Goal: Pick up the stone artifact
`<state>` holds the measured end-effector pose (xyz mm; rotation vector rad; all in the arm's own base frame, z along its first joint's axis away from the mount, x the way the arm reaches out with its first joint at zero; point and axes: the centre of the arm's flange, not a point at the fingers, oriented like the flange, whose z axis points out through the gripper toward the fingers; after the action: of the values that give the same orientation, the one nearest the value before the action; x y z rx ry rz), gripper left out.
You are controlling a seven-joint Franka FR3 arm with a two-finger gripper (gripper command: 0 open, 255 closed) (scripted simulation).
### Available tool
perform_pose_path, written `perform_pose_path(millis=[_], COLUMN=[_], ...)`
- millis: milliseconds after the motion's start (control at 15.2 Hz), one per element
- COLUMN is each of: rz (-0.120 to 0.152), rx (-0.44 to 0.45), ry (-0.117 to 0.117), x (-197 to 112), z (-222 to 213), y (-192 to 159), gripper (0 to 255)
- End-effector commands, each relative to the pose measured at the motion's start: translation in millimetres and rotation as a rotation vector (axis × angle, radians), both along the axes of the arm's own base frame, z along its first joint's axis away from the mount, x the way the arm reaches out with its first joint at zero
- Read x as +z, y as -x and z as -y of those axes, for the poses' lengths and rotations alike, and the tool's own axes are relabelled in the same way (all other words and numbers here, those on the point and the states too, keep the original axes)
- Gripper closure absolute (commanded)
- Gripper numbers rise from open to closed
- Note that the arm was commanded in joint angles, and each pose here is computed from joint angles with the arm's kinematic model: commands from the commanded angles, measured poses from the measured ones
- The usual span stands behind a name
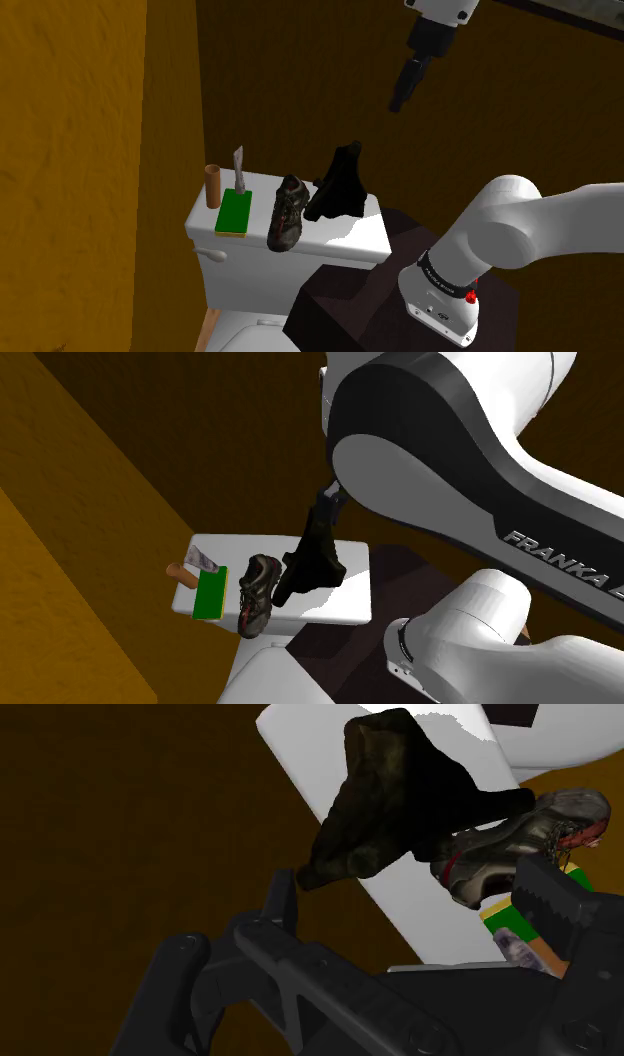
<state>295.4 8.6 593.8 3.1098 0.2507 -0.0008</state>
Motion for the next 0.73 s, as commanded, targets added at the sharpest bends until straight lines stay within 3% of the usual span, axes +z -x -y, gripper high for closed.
perform_pose_path(millis=[0,660], rz=[0.000,0.170], rx=[0.000,-0.861], ry=[0.000,-0.009], x=[0,-120], z=[0,-10], y=[0,-37], gripper=[0,0])
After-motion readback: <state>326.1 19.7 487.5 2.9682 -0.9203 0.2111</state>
